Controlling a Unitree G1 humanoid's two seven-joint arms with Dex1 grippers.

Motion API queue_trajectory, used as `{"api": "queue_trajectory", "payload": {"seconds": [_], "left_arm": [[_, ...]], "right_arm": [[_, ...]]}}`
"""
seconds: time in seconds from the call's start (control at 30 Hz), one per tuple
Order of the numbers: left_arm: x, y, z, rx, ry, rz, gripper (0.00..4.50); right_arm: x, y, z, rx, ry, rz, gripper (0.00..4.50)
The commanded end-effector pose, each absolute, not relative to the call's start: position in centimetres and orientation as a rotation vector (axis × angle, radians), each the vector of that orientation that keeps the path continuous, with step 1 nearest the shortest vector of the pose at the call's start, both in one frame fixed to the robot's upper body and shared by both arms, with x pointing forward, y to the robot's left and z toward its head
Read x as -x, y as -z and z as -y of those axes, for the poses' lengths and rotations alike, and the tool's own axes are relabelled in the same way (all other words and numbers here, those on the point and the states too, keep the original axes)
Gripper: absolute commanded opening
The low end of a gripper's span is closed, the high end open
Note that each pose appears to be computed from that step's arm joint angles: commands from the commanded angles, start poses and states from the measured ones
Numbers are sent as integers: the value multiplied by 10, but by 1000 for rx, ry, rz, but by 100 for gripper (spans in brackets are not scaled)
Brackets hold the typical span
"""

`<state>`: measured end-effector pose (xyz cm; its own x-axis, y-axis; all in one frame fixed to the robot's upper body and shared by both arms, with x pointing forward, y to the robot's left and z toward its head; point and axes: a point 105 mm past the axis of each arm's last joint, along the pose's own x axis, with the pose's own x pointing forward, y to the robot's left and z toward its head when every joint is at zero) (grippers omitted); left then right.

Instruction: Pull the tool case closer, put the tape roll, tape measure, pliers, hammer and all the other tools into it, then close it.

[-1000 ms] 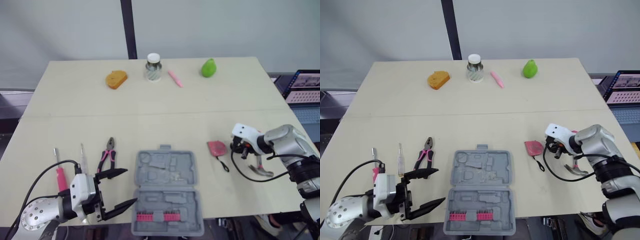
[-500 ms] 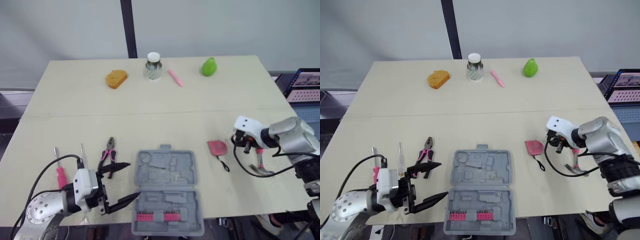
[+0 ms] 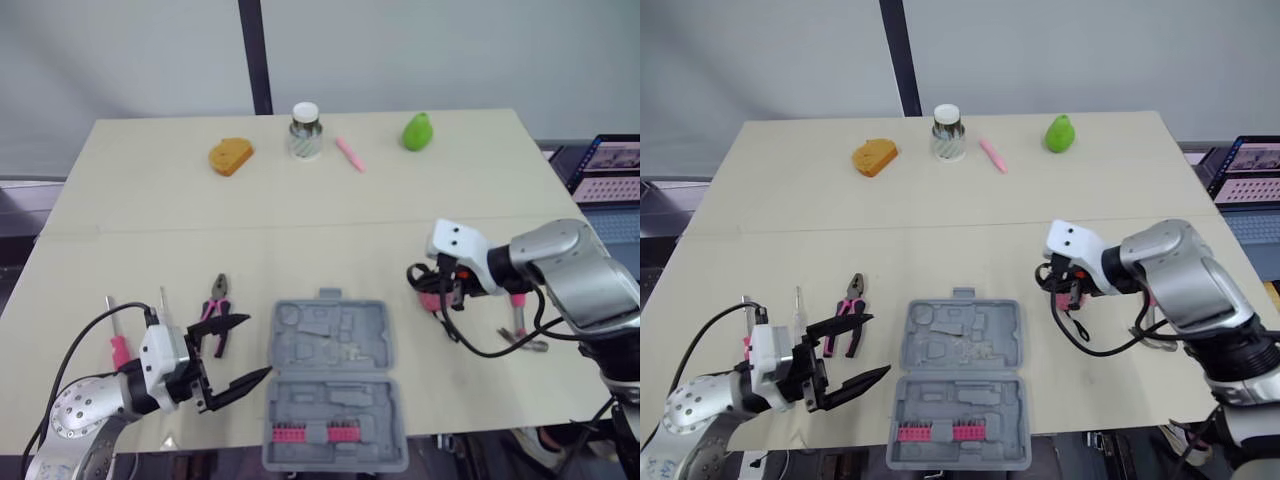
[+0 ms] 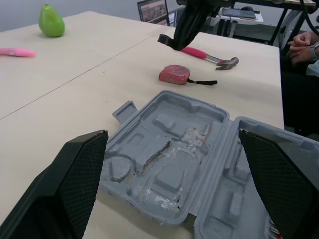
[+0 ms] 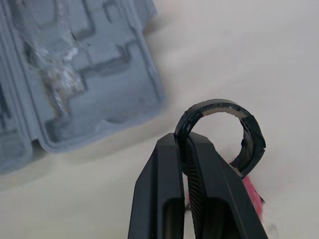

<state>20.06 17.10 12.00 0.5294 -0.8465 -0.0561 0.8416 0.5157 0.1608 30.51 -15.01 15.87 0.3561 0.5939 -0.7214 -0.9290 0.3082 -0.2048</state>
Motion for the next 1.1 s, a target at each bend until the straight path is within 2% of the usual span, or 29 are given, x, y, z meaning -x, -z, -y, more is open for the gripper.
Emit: {"api": "queue_trajectory", "payload": {"seconds": [0.03, 0.33, 1.1], "left_arm": [[-199, -122, -182, -170, 975, 37, 450], [-196, -119, -208, -153, 856, 4, 450], [-176, -100, -247, -125, 703, -77, 450]], "right_arm": [[-298, -163, 134, 678, -1132, -550, 6], [-284, -148, 83, 603, -1270, -504, 6], [-293, -120, -13, 453, -1370, -424, 6]]}}
